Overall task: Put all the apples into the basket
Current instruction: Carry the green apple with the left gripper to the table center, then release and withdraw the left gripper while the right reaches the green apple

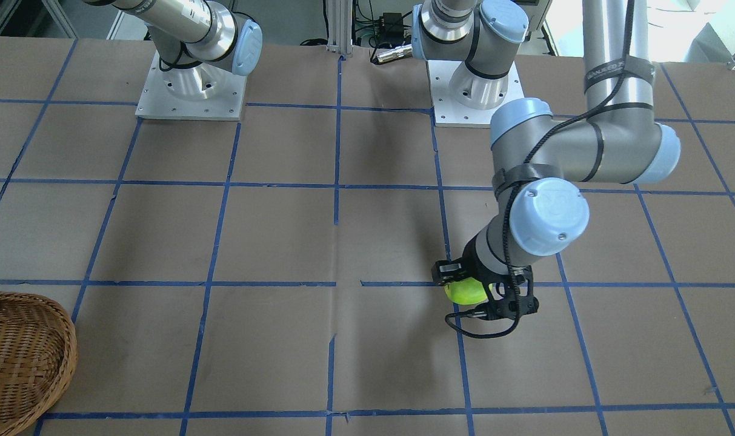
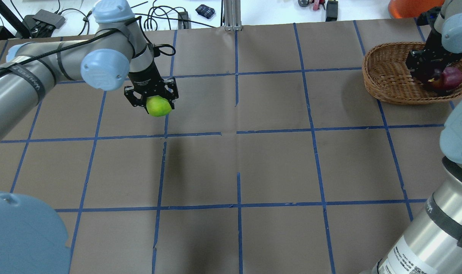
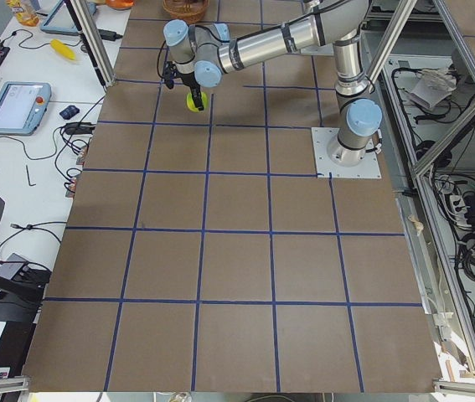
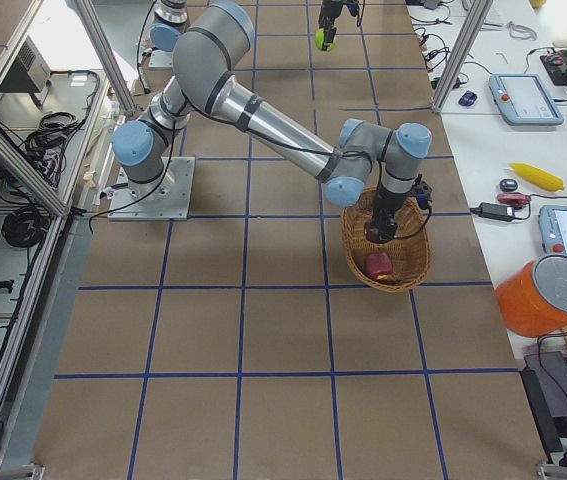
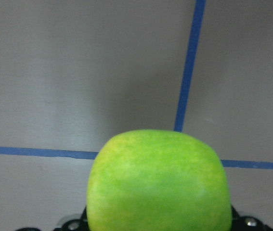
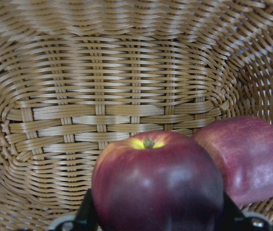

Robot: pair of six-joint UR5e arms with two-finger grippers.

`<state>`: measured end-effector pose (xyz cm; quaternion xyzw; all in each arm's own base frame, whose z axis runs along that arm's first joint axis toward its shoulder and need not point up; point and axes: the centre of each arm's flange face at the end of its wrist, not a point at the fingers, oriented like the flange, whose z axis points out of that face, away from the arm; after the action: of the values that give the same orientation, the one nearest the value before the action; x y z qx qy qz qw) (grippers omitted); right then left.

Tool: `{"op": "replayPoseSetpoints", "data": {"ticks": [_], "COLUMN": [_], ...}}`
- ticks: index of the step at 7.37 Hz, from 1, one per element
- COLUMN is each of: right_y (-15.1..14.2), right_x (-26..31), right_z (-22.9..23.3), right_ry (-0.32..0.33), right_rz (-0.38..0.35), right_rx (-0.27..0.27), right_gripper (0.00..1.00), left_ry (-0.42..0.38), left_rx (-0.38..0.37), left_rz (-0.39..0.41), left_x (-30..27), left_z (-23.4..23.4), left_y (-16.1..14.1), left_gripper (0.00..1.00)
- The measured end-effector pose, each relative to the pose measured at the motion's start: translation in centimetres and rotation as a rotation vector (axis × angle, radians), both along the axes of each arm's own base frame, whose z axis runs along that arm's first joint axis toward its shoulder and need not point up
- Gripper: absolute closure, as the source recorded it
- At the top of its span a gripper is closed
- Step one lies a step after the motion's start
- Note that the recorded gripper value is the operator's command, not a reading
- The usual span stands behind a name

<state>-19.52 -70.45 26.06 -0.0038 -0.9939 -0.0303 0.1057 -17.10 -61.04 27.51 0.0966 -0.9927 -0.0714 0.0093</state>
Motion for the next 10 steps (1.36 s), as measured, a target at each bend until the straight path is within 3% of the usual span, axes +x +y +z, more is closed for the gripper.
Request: {"op": "replayPoseSetpoints", "data": {"ticks": [4,5,6,8,10], "right_y": [0.3,0.3,0.5,1.7,3.1], "right_x": [-0.6,-0.6,-0.5,0.8,4.2], "right_z": [0.2,0.8,1.9,5.7,9.8], "right_ry": [0.000,0.001,-0.001,-0.019,-0.077], "right_rz": [-0.008,-0.008,-0.007,0.001,0.028], "right_rx": [0.008,0.006,0.005,0.012,0.017], "right_gripper": [0.00,0.00,0.00,0.00,0.00], "left_ry": [0.059,0.064,0.065,0.065,0.117], "left_rx": [-0.079,-0.068,-0.050,-0.016,-0.021], "left_rz": [0.152,0.138,0.101,0.068,0.070], "left_x": [-14.5,-16.7,-17.9,-18.3,-18.5], "left_z": [-3.5,-5.1,-6.5,-8.2,-6.1], "left_y": [3.1,4.2,5.2,6.7,7.0], "left_gripper": [0.65,0.47,0.05,0.00,0.00]}}
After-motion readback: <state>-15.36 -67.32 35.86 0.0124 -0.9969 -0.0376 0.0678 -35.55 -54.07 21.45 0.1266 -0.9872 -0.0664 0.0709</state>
